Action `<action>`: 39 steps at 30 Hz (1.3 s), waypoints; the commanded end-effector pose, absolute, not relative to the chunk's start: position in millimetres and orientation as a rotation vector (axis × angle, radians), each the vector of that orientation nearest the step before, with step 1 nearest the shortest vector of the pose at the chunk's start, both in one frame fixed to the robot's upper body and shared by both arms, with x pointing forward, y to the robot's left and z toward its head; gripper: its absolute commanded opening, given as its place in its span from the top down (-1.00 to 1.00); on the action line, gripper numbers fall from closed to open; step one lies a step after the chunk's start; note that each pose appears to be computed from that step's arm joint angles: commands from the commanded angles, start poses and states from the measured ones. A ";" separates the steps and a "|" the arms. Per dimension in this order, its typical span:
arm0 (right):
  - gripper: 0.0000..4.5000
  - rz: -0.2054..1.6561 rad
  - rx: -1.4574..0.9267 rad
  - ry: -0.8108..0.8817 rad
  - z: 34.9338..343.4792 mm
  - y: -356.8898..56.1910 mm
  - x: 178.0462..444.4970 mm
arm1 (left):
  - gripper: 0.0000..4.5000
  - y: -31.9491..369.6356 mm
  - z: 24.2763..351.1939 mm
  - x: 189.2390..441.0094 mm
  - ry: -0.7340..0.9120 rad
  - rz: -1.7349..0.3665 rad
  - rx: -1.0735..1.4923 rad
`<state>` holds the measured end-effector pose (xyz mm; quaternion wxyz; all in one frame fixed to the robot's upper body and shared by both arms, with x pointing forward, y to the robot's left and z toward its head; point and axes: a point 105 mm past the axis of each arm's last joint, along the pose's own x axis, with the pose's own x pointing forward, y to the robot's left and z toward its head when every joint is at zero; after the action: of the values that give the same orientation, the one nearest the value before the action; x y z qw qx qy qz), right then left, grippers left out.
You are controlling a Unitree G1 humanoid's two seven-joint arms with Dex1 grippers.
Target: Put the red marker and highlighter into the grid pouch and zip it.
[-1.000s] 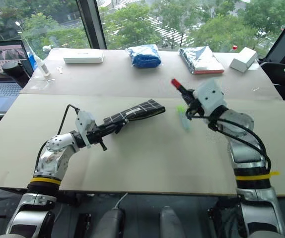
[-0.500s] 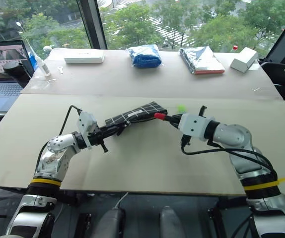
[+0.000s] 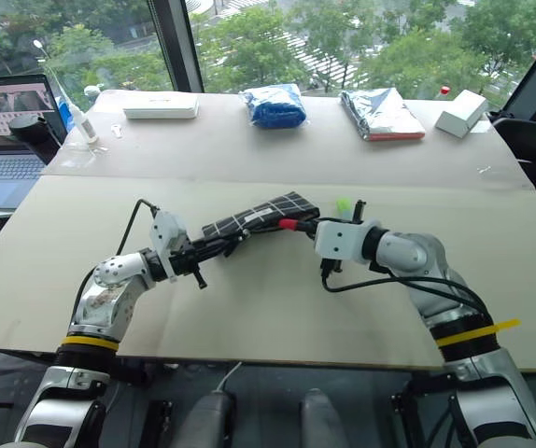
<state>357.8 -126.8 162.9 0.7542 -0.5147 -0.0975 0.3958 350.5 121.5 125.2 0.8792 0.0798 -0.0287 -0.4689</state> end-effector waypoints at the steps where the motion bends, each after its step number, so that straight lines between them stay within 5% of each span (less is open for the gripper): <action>1: 0.76 0.856 -1.166 -0.286 178.6 -120.5 359.0 | 1.00 118.0 135.2 347.0 -0.099 -1.000 0.178; 23: 0.76 1.077 -1.308 -0.478 148.5 -21.7 363.0 | 1.00 118.3 131.8 342.9 -0.090 -1.014 0.173; 24: 0.31 1.076 -1.299 -0.474 149.0 -22.6 363.9 | 1.00 118.5 131.8 342.9 -0.090 -1.013 0.173; 29: -0.37 0.969 -1.297 -0.504 165.1 -35.1 377.4 | 1.00 119.5 130.9 342.2 -0.089 -1.005 0.169; 36: -0.37 0.913 -1.178 -0.456 188.1 -67.7 384.8 | 1.00 119.8 129.1 343.6 -0.083 -0.992 0.167; 39: -0.37 0.969 -0.906 -0.359 203.4 -85.9 374.9 | 1.00 120.4 127.9 345.3 -0.079 -0.979 0.168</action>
<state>383.4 -76.9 176.2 0.7340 -0.4967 -0.1587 0.4351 345.1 120.3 121.5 0.8775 0.0815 -0.0260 -0.4719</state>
